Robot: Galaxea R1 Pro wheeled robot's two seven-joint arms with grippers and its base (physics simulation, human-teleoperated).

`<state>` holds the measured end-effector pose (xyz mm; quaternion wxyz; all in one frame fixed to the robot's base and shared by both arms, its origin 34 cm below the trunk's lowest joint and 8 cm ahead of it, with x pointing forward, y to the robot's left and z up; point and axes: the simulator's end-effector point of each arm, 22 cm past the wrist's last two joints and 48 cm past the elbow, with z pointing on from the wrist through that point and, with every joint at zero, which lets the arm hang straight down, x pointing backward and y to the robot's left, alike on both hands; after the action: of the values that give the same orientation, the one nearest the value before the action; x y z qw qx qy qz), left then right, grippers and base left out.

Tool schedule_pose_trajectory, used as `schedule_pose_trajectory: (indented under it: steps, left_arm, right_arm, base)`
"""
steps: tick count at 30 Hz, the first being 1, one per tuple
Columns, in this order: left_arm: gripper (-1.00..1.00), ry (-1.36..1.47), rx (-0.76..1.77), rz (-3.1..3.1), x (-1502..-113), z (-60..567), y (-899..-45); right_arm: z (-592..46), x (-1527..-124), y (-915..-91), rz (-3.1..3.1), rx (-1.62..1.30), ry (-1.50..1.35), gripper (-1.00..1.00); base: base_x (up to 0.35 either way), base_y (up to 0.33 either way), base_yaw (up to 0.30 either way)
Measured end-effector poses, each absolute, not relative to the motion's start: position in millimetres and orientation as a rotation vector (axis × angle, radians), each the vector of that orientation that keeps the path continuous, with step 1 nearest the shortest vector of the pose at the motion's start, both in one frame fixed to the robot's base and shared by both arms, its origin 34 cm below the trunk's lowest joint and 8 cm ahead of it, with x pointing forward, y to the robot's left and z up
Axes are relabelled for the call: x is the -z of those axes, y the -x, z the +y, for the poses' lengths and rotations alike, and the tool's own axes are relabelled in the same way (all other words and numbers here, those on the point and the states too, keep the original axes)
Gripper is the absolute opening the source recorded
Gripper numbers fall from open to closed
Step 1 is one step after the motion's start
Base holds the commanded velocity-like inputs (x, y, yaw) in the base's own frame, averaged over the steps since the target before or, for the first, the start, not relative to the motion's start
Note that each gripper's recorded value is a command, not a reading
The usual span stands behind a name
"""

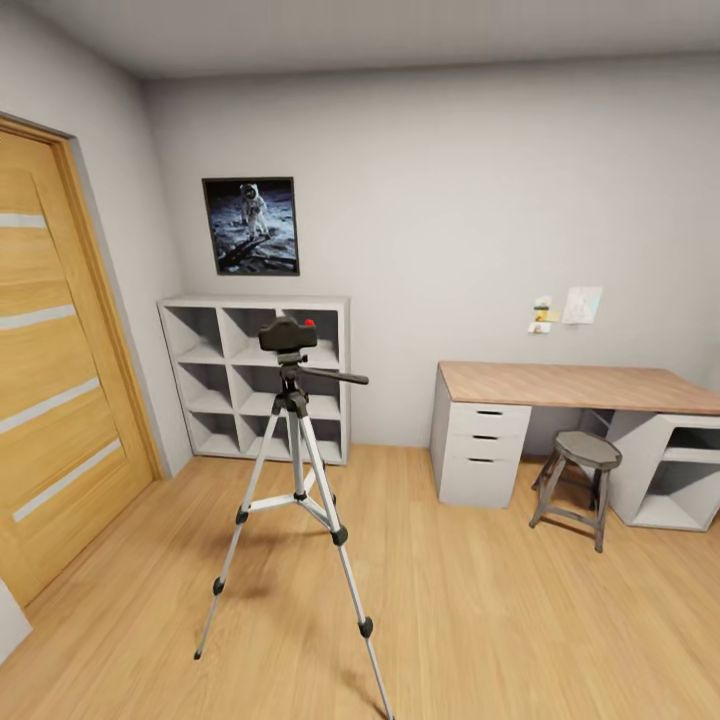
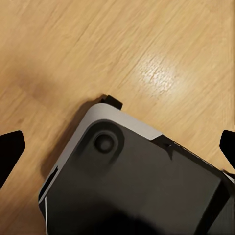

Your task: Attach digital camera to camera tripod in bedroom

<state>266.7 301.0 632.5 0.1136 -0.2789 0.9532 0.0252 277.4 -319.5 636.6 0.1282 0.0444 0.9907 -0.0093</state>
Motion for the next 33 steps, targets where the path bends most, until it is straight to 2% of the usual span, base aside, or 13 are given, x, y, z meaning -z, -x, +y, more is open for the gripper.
schedule_pose_trajectory:
  steps: [33]
  left_arm:
    - [1.00, 0.803, -0.066, 2.771, -636, 301, -275]
  right_arm:
    - [-317, -640, -285, 2.861, 0.022, -0.129, 1.00]
  base:
    - [0.000, 0.000, 0.000]
